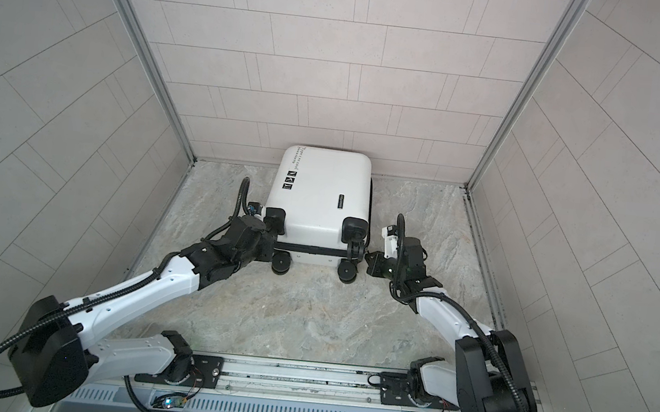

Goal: Pack the luggage

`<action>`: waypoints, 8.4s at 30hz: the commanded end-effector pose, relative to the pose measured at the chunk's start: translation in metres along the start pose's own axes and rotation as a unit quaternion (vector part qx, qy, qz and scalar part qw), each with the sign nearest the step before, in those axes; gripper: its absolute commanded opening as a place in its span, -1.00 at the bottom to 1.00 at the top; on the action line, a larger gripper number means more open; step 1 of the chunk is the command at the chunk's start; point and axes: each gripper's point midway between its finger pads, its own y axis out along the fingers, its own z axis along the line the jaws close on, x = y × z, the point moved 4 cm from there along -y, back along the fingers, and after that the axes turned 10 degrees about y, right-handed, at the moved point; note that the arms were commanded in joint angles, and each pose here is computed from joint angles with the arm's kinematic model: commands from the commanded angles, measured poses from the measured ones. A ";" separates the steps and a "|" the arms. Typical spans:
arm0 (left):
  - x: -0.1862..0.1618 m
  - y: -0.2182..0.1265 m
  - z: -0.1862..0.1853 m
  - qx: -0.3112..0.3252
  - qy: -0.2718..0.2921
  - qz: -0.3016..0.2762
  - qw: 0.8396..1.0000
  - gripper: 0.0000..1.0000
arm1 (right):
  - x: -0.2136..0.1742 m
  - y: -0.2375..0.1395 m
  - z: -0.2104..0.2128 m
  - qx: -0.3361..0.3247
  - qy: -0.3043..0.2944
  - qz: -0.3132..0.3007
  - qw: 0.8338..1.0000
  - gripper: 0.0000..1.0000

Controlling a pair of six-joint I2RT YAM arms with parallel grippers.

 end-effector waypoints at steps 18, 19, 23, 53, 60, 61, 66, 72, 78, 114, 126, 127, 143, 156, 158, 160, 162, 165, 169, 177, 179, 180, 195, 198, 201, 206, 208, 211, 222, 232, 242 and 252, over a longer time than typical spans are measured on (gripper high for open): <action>0.035 -0.058 0.032 0.047 0.021 0.000 0.999 0.42 | 0.005 0.016 0.024 -0.012 -0.030 0.020 0.999 -1.00; 0.039 -0.066 0.030 0.039 0.020 -0.003 0.999 0.43 | 0.005 0.017 0.024 -0.012 -0.029 0.020 0.999 -1.00; 0.051 -0.093 -0.001 -0.001 0.032 -0.017 0.999 0.46 | 0.002 0.020 0.024 -0.013 -0.028 0.022 0.999 -1.00; 0.029 -0.003 -0.220 -0.173 0.069 0.031 0.982 0.70 | -0.004 0.032 0.026 -0.010 -0.037 0.032 0.999 -1.00; 0.031 0.011 -0.223 -0.153 0.067 0.010 0.986 0.64 | -0.003 0.032 0.027 -0.007 -0.037 0.029 0.999 -1.00; 0.031 0.012 -0.223 -0.150 0.067 0.007 0.986 0.62 | -0.003 0.032 0.027 -0.008 -0.036 0.029 0.999 -1.00; 0.033 0.018 -0.223 -0.145 0.071 -0.003 0.987 0.46 | -0.001 0.030 0.025 -0.011 -0.036 0.025 0.999 -1.00; 0.029 0.021 -0.220 -0.139 0.080 -0.001 0.987 0.01 | 0.000 0.030 0.022 -0.016 -0.034 0.023 0.999 -1.00; 0.025 0.017 -0.217 -0.144 0.088 0.001 0.986 -0.70 | 0.004 0.030 0.022 -0.017 -0.033 0.020 0.999 -1.00; 0.011 -0.053 -0.175 -0.206 0.155 0.023 0.966 -1.00 | 0.053 0.035 0.015 -0.053 -0.026 -0.009 0.998 -1.00; 0.005 -0.062 -0.156 -0.189 0.183 0.024 0.964 -1.00 | 0.058 0.034 0.011 -0.066 -0.024 -0.014 0.997 -1.00; 0.005 -0.063 -0.155 -0.189 0.184 0.023 0.964 -1.00 | 0.059 0.034 0.011 -0.067 -0.023 -0.015 0.997 -1.00; -0.004 -0.072 -0.132 -0.166 0.194 0.023 0.967 -1.00 | 0.070 0.039 0.003 -0.084 -0.011 -0.027 0.996 -1.00; -0.013 -0.079 -0.111 -0.151 0.188 0.023 0.970 -1.00 | 0.089 0.040 -0.012 -0.090 0.021 -0.043 0.995 -1.00; -0.014 -0.080 -0.108 -0.149 0.186 0.022 0.971 -1.00 | 0.093 0.041 -0.015 -0.091 0.026 -0.045 0.995 -1.00; -0.014 -0.081 -0.106 -0.147 0.186 0.022 0.971 -1.00 | 0.096 0.042 -0.018 -0.093 0.030 -0.047 0.994 -1.00; -0.015 -0.082 -0.104 -0.145 0.185 0.022 0.972 -1.00 | 0.100 0.043 -0.020 -0.095 0.034 -0.048 0.994 -1.00; -0.015 -0.083 -0.100 -0.143 0.185 0.021 0.972 -1.00 | 0.105 0.044 -0.026 -0.097 0.044 -0.049 0.993 -1.00; -0.016 -0.085 -0.094 -0.138 0.184 0.022 0.973 -1.00 | 0.113 0.043 -0.034 -0.097 0.058 -0.055 0.992 -1.00; -0.020 -0.088 -0.083 -0.131 0.184 0.029 0.974 -1.00 | 0.128 0.040 -0.045 -0.101 0.073 -0.064 0.990 -1.00; -0.022 -0.089 -0.080 -0.129 0.185 0.031 0.974 -1.00 | 0.133 0.040 -0.048 -0.103 0.075 -0.067 0.990 -1.00; -0.022 -0.089 -0.079 -0.127 0.185 0.033 0.974 -1.00 | 0.134 0.040 -0.049 -0.104 0.075 -0.068 0.989 -1.00; -0.044 -0.102 -0.054 -0.140 0.190 0.055 0.970 -1.00 | 0.169 0.056 -0.057 -0.112 0.080 -0.077 0.987 -1.00; -0.047 -0.103 -0.051 -0.141 0.188 0.058 0.970 -1.00 | 0.179 0.063 -0.058 -0.109 0.082 -0.074 0.988 -1.00; -0.048 -0.103 -0.048 -0.139 0.187 0.059 0.971 -1.00 | 0.187 0.069 -0.058 -0.095 0.087 -0.064 0.990 -1.00; -0.045 -0.102 -0.044 -0.131 0.182 0.056 0.973 -1.00 | 0.186 0.075 -0.049 -0.057 0.087 -0.036 0.994 -1.00; -0.043 -0.102 -0.044 -0.131 0.179 0.053 0.974 -1.00 | 0.182 0.074 -0.049 -0.059 0.088 -0.031 0.994 -1.00; -0.039 -0.104 -0.044 -0.131 0.173 0.051 0.975 -0.85 | 0.176 0.070 -0.049 -0.060 0.089 -0.027 0.994 -0.53; -0.006 -0.128 -0.025 -0.129 0.081 0.000 0.988 1.00 | 0.175 0.036 -0.034 -0.052 0.102 -0.065 0.991 0.45; 0.014 -0.110 0.029 -0.108 -0.166 -0.058 0.978 1.00 | 0.181 0.036 0.057 0.036 0.048 -0.038 0.997 0.63; 0.033 -0.072 0.051 -0.145 -0.308 -0.147 0.929 1.00 | 0.176 0.072 0.079 0.060 0.045 0.005 0.997 0.65; 0.051 -0.036 0.063 -0.154 -0.307 -0.144 0.928 1.00 | 0.132 0.083 0.095 0.088 0.015 0.058 0.994 0.66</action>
